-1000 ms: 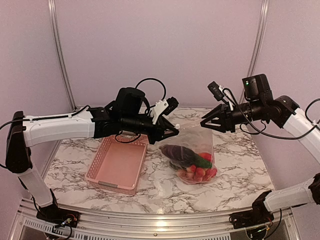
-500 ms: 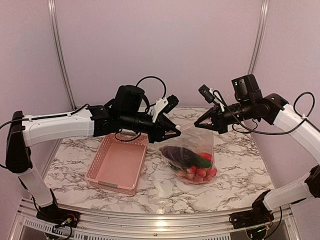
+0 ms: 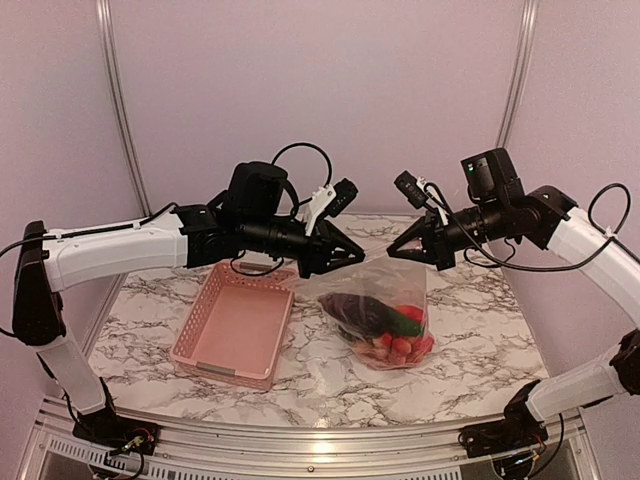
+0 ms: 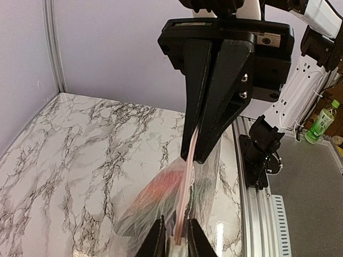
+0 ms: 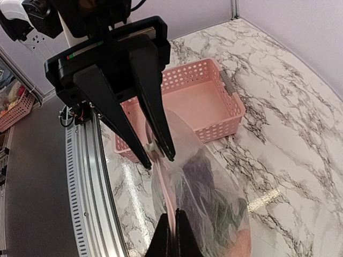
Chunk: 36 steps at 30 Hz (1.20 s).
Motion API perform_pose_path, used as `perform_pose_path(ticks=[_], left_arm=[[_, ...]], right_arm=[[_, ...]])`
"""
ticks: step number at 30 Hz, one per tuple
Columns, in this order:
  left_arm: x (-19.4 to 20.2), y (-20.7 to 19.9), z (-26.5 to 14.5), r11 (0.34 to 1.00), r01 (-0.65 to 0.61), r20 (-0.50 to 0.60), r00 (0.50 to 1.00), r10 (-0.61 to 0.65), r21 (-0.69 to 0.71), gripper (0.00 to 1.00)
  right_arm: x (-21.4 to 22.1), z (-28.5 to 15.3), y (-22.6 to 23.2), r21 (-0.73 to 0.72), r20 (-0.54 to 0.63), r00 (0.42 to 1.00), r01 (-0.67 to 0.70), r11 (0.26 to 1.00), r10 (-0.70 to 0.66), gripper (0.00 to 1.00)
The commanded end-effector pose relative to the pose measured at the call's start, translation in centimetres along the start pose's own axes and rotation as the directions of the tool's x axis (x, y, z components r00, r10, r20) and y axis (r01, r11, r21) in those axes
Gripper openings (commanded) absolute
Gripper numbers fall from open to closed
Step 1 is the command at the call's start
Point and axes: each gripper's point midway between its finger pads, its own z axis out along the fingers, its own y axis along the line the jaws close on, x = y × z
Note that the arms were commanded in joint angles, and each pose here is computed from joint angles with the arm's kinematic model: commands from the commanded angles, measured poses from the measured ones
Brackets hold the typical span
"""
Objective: Place the food in the zip-top bag and seal the zipper
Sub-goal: Hold the zipper from the zipper food storage bag, then zip the zipper of the food storage bag.
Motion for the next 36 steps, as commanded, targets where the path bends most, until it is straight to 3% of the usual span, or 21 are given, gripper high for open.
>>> perform_pose_path(ticks=[1,9,36], left_arm=[[0.2,0.1,-0.2,1.000,-0.003,-0.020,1.000,0.003,0.005,0.14],[1.5,0.5,-0.4,1.000,0.005,-0.058,0.998,-0.006,-0.018,0.09],[8.5,1.3,-5.8,0.991,0.039,-0.164,0.985,-0.060,-0.129,0.10]], right_arm=[[-1.5,-1.1,0.9,0.007,0.037,0.998,0.049,0.999,-0.049,0.00],[-1.4,-1.4,1.2,0.008,0.047,0.998,0.052,0.999,-0.052,0.00],[-1.4,-3.0,-0.3,0.073,0.077,0.996,0.029,0.997,-0.035,0.00]])
